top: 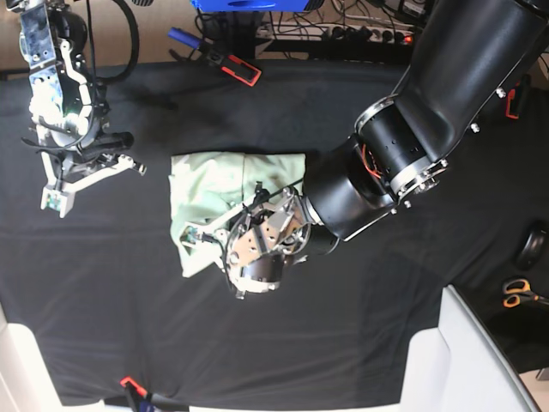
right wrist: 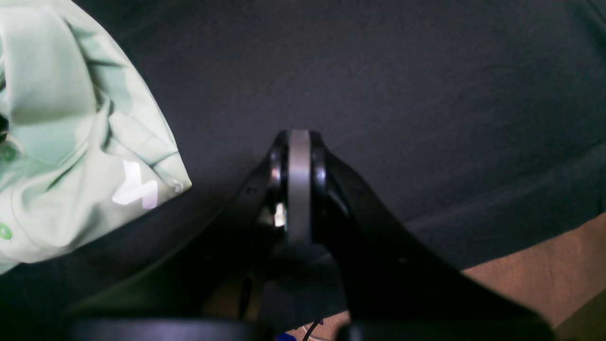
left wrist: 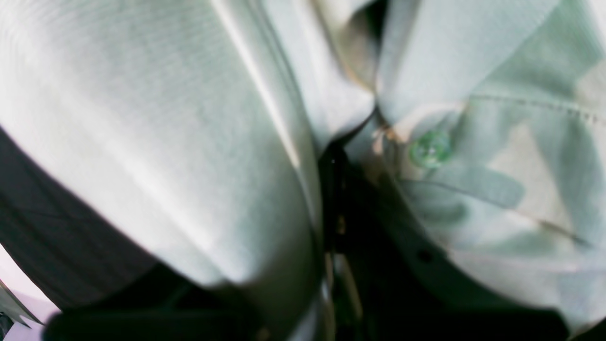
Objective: Fold the T-shirt properly
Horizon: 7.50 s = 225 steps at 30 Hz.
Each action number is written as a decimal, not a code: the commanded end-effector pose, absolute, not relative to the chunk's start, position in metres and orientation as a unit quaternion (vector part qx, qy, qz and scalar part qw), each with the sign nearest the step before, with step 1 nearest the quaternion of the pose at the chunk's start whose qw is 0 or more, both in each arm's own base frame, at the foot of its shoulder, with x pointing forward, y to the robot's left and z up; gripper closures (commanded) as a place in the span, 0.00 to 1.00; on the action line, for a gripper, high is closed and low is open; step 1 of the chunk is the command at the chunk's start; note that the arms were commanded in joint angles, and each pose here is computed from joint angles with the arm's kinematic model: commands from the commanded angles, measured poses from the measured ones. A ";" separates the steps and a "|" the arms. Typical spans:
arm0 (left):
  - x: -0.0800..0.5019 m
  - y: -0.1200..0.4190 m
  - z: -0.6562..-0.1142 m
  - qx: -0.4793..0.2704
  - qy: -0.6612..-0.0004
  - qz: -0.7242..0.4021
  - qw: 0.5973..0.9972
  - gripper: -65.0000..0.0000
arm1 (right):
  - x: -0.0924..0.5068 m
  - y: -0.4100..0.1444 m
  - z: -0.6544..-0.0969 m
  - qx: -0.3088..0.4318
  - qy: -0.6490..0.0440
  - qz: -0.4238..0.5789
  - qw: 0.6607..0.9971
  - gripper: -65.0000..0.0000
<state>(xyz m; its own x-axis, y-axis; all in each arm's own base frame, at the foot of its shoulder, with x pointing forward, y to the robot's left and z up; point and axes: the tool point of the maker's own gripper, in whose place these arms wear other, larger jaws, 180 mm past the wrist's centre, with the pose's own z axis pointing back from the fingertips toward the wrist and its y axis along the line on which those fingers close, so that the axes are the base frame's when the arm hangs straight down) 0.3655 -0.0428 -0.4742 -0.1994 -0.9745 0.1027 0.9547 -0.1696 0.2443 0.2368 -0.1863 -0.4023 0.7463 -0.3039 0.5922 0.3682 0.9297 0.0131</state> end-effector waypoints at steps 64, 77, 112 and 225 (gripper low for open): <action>0.370 0.105 -0.394 0.117 -0.290 -0.408 0.858 1.00 | 0.219 -0.089 -0.412 0.040 -0.293 -0.011 0.955 1.00; 0.377 0.124 -0.409 -0.051 -0.319 -0.254 0.912 0.29 | 0.217 -0.088 -0.413 0.041 -0.289 -0.010 0.956 1.00; 0.389 0.083 -0.452 -0.256 -0.296 -0.093 0.916 0.30 | 0.212 -0.088 -0.415 0.041 -0.283 -0.010 0.958 1.00; 0.296 0.219 -0.422 -0.070 -0.333 -0.098 0.935 1.00 | 0.305 -0.096 -0.358 0.042 -0.397 0.069 0.914 1.00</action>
